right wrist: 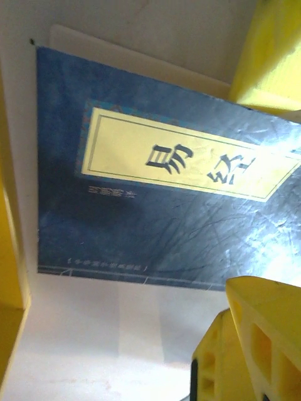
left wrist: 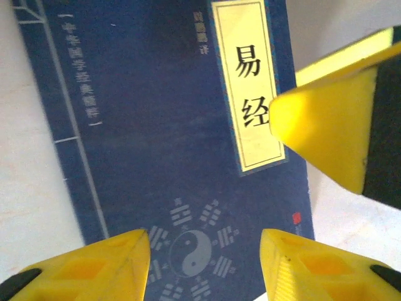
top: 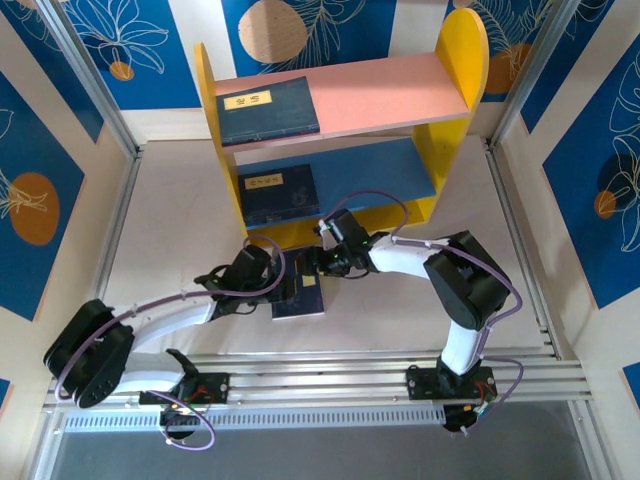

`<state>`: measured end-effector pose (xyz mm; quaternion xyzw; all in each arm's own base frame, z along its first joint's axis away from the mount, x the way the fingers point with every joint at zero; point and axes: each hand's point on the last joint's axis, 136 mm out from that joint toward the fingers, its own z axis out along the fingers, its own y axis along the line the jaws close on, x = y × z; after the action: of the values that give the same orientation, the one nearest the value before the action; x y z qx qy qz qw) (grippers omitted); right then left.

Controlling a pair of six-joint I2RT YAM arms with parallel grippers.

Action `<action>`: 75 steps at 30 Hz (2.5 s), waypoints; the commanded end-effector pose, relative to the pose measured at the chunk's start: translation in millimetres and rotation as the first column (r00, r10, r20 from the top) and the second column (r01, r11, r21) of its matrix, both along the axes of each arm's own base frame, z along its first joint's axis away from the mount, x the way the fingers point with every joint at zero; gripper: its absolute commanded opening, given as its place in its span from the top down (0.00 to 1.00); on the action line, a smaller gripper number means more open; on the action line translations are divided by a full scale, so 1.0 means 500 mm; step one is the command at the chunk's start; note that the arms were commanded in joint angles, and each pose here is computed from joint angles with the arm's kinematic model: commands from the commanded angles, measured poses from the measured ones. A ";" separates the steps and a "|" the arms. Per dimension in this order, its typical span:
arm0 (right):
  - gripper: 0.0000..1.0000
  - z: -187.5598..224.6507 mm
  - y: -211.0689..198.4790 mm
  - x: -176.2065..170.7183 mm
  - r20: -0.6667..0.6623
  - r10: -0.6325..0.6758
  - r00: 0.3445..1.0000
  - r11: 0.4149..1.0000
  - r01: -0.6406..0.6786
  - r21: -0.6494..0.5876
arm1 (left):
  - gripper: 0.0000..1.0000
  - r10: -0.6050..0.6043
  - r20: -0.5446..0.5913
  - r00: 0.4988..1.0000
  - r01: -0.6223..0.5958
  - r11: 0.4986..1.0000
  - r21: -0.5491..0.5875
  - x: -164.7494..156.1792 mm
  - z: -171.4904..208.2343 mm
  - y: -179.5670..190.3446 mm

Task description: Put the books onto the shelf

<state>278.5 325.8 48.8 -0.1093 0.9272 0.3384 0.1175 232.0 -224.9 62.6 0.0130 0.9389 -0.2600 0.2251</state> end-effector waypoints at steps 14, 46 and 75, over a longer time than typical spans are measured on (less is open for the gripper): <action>0.33 -0.040 -0.007 -0.048 0.057 0.039 0.998 0.971 -0.025 -0.240 | 0.44 0.041 0.019 0.999 -0.042 0.996 0.076 0.004 0.000 0.041; 0.36 -0.200 -0.072 -0.135 -0.026 0.030 0.999 0.802 -0.040 -0.596 | 0.42 0.073 -0.062 0.995 -0.066 0.991 0.113 0.001 -0.063 0.071; 0.71 -0.261 -0.063 -0.173 -0.114 0.034 0.993 0.831 -0.091 -0.548 | 0.42 0.092 -0.113 0.989 -0.077 0.988 0.133 -0.011 -0.110 0.081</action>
<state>271.0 338.4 12.7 -0.1358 0.9610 0.1212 0.2082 233.1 -185.9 23.2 -0.0238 0.9613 -0.1895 0.1985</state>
